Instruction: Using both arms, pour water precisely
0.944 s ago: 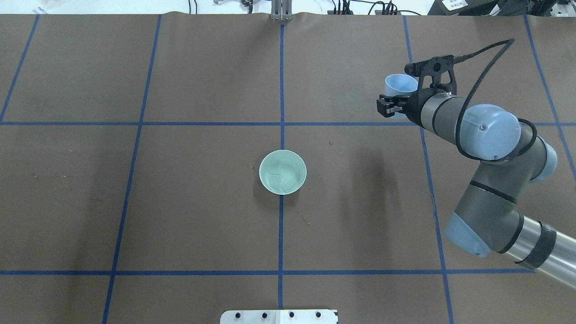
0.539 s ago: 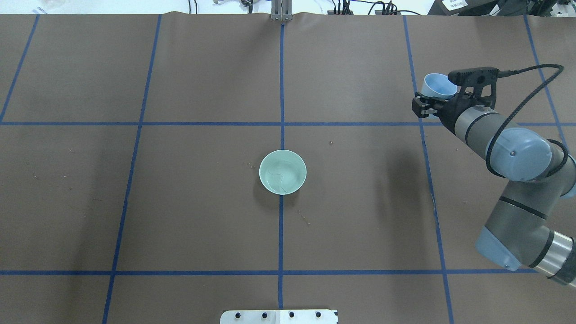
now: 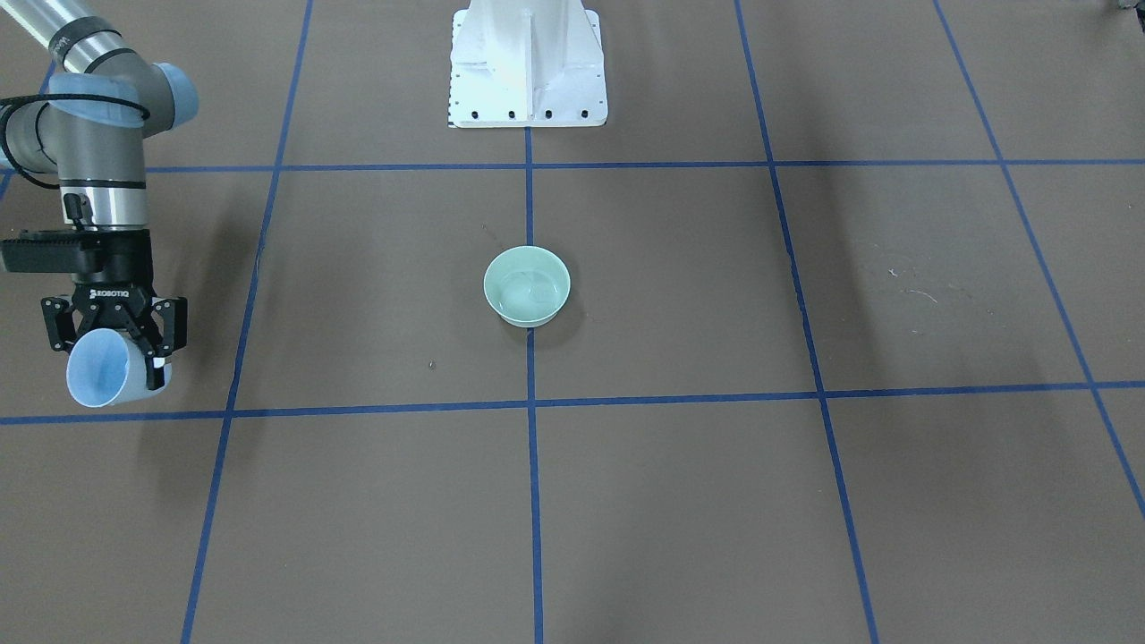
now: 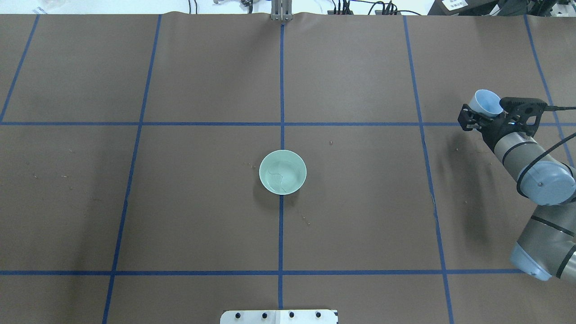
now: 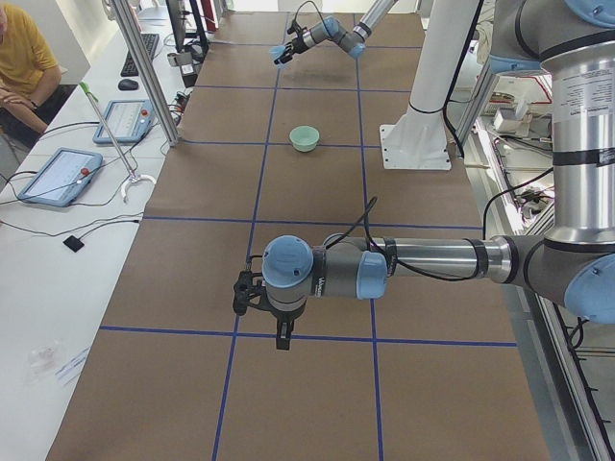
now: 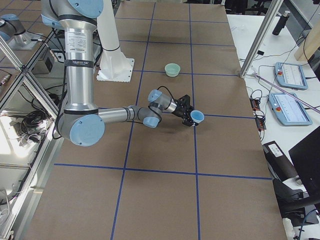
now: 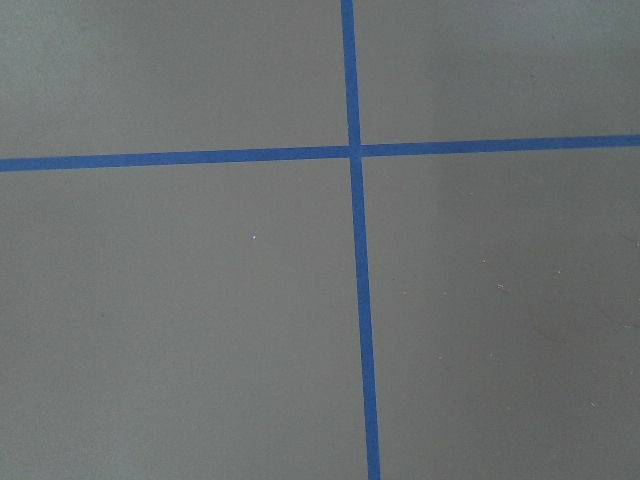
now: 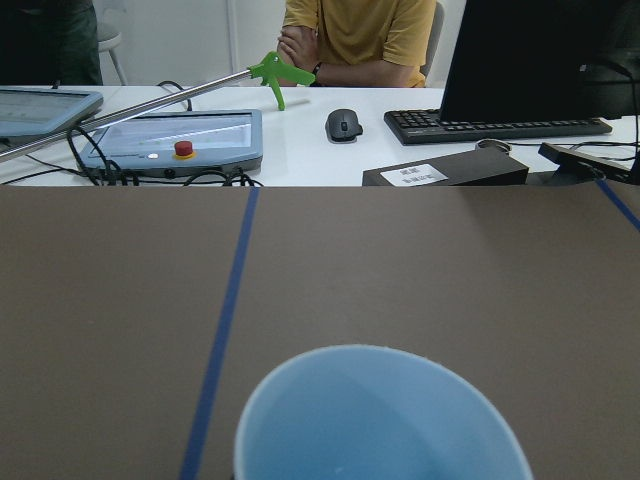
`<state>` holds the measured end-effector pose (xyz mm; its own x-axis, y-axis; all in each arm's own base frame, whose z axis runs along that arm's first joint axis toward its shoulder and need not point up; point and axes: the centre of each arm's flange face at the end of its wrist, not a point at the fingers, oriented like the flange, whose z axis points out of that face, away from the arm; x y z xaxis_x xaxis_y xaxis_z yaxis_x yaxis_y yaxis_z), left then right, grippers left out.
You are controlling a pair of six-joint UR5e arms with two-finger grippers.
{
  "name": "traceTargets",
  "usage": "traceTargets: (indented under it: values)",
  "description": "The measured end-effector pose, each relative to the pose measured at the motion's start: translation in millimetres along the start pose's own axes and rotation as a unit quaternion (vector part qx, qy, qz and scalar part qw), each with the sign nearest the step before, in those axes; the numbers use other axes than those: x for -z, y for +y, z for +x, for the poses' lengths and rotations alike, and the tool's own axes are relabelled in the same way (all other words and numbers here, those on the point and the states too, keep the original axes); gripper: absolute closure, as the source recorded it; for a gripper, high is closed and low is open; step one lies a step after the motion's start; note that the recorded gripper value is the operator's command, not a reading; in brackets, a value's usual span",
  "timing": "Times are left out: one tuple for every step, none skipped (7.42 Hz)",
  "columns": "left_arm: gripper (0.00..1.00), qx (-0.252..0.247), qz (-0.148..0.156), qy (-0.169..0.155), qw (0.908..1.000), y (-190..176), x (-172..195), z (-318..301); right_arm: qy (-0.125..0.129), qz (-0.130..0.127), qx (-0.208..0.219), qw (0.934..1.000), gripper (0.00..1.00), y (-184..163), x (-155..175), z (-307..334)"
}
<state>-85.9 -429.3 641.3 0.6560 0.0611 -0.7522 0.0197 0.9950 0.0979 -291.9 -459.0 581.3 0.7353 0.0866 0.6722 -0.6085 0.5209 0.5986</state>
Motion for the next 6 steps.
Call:
traceTargets:
  values:
    - [0.00, 0.000, 0.000, 0.000, 1.0000, 0, 0, 0, 0.003, 0.006, 0.000, 1.0000, 1.00, 13, -7, 23]
    - [0.00, 0.000, 0.000, 0.000, 1.0000, -1, 0, 1, 0.010, 0.010, 0.004, 0.9999, 1.00, 21, -8, 39]
    - [0.00, 0.000, 0.000, 0.000, 1.0000, -1, 0, 1, 0.018, 0.017, 0.009, 0.9996, 1.00, 23, -7, 51]
    - [0.00, 0.000, 0.000, 0.000, 1.0000, -1, 0, 1, 0.026, 0.026, 0.013, 0.9992, 1.00, 24, -5, 58]
    - [0.00, 0.001, 0.000, 0.000, 1.0000, -2, 0, 1, 0.033, 0.035, 0.015, 0.9988, 0.86, 24, -4, 62]
    - [0.00, 0.001, 0.000, 0.000, 1.0000, -2, 0, 1, 0.037, 0.041, 0.017, 0.9984, 0.78, 24, -4, 64]
